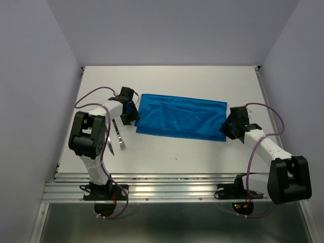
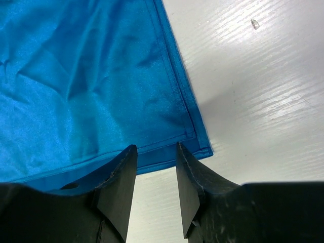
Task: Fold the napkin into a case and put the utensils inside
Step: Smooth out the rectangle-folded napkin at the center of the board.
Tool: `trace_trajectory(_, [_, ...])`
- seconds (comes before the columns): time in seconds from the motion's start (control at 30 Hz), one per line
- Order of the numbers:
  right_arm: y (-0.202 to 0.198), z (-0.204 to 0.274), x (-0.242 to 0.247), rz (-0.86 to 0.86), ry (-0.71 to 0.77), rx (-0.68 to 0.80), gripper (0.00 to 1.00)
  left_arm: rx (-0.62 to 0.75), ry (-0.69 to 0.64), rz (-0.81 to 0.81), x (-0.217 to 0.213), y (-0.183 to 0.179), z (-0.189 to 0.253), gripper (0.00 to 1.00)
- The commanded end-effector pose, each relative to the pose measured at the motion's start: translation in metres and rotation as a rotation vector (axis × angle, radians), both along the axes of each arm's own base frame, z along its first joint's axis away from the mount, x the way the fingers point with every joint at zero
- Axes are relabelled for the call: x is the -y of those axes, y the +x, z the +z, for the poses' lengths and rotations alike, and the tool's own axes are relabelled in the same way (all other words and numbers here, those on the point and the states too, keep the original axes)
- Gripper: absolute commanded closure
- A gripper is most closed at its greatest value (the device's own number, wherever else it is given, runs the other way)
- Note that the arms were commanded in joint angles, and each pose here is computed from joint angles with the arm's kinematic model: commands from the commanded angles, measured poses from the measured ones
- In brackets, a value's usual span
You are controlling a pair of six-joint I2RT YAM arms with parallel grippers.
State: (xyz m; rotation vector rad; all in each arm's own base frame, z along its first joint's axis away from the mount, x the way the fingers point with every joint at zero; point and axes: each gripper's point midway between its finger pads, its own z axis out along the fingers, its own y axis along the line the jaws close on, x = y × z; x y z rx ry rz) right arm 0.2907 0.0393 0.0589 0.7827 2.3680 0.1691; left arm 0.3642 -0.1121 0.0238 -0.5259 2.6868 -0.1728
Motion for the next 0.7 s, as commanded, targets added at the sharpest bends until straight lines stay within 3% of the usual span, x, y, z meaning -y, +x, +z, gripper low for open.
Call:
trace_trajectory(0.0, [0.008, 0.011, -0.001, -0.005, 0.008, 0.047, 0.58, 0.043, -0.009, 0.035, 0.003, -0.003, 0.012, 0.46])
trace_trajectory(0.3, [0.006, 0.01, 0.003, -0.022, -0.005, 0.05, 0.58, 0.018, -0.011, 0.026, 0.011, -0.012, 0.001, 0.58])
trace_trajectory(0.4, [0.006, 0.008, 0.004, -0.028, -0.006, 0.044, 0.58, 0.021, 0.006, 0.033, 0.008, -0.012, -0.001, 0.72])
trace_trajectory(0.43, [0.005, 0.007, 0.005, -0.041, -0.007, 0.048, 0.57, 0.026, 0.013, 0.033, 0.007, -0.011, 0.001, 0.83])
trace_trajectory(0.57, [-0.002, -0.005, 0.01, -0.075, -0.017, 0.028, 0.53, 0.044, 0.019, 0.021, 0.008, -0.005, 0.01, 1.0])
trace_trajectory(0.67, [-0.003, -0.014, 0.013, -0.088, -0.032, -0.008, 0.52, 0.071, 0.017, 0.01, 0.008, 0.0, 0.023, 1.0])
